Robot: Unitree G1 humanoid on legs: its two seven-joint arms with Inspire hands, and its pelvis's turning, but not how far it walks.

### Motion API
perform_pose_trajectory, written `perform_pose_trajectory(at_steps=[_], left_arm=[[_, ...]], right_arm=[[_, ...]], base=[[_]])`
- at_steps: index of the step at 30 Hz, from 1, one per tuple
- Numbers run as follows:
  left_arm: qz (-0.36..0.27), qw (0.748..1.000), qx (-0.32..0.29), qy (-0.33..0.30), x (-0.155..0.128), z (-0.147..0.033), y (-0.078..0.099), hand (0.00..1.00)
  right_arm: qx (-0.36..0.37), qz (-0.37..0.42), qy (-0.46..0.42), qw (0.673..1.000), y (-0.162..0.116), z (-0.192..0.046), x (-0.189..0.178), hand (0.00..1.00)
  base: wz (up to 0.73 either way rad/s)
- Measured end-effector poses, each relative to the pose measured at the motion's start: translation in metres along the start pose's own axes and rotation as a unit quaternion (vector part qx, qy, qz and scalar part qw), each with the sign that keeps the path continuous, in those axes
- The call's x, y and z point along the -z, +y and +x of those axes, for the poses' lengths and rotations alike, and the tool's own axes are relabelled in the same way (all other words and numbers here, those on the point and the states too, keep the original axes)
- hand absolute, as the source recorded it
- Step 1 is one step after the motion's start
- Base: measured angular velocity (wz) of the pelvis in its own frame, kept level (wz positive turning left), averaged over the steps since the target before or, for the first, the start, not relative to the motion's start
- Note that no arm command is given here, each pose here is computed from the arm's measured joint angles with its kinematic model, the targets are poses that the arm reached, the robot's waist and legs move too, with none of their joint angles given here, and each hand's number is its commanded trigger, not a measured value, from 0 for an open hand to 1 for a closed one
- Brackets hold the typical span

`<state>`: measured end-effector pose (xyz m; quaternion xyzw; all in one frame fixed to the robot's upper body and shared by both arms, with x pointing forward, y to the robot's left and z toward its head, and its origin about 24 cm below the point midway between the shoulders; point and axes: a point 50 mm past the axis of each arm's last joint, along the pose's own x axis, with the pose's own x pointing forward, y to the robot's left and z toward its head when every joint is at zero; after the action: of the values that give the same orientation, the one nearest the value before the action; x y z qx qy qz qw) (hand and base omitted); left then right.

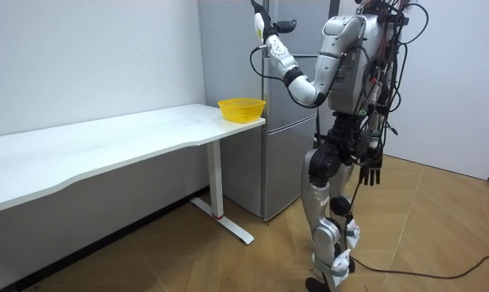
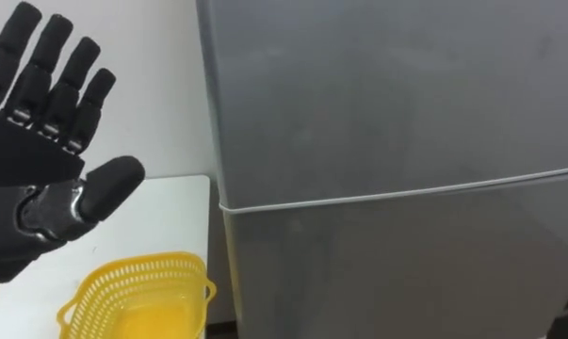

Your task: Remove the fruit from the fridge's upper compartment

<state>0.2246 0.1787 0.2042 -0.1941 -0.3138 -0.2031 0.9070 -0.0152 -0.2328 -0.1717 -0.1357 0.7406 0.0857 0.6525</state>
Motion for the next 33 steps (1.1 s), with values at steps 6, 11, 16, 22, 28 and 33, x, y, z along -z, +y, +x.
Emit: perform_pose_trajectory(at_steps=[6, 11, 16, 22, 28, 33], left_arm=[[-0.005, 1.0, 0.012, 0.011, 0.003, 0.0, -0.002, 0.0], [-0.004, 1.0, 0.018, 0.014, 0.004, 0.0, -0.003, 0.0], [0.043, 0.999, 0.004, 0.029, 0.006, 0.0, -0.001, 0.0], [0.113, 0.992, -0.019, 0.053, 0.012, -0.001, 0.001, 0.0], [0.134, 0.988, -0.003, 0.077, 0.022, 0.0, -0.007, 0.0], [0.141, 0.987, 0.007, 0.084, 0.026, 0.001, -0.012, 0.0]], right_arm=[[-0.002, 0.002, 0.01, 1.0, 0.001, 0.0, 0.003, 0.0], [-0.005, 0.002, 0.013, 1.0, 0.002, 0.0, 0.005, 0.0], [0.001, 0.0, 0.01, 1.0, 0.001, 0.0, 0.003, 0.0], [0.009, -0.003, -0.003, 1.0, -0.004, -0.001, -0.008, 0.0], [0.012, -0.022, -0.011, 1.0, -0.006, -0.002, -0.018, 0.0], [0.017, -0.027, -0.02, 0.999, -0.008, -0.003, -0.025, 0.0]], base=[[0.0], [0.0], [0.0], [0.0], [0.0], [0.0]])
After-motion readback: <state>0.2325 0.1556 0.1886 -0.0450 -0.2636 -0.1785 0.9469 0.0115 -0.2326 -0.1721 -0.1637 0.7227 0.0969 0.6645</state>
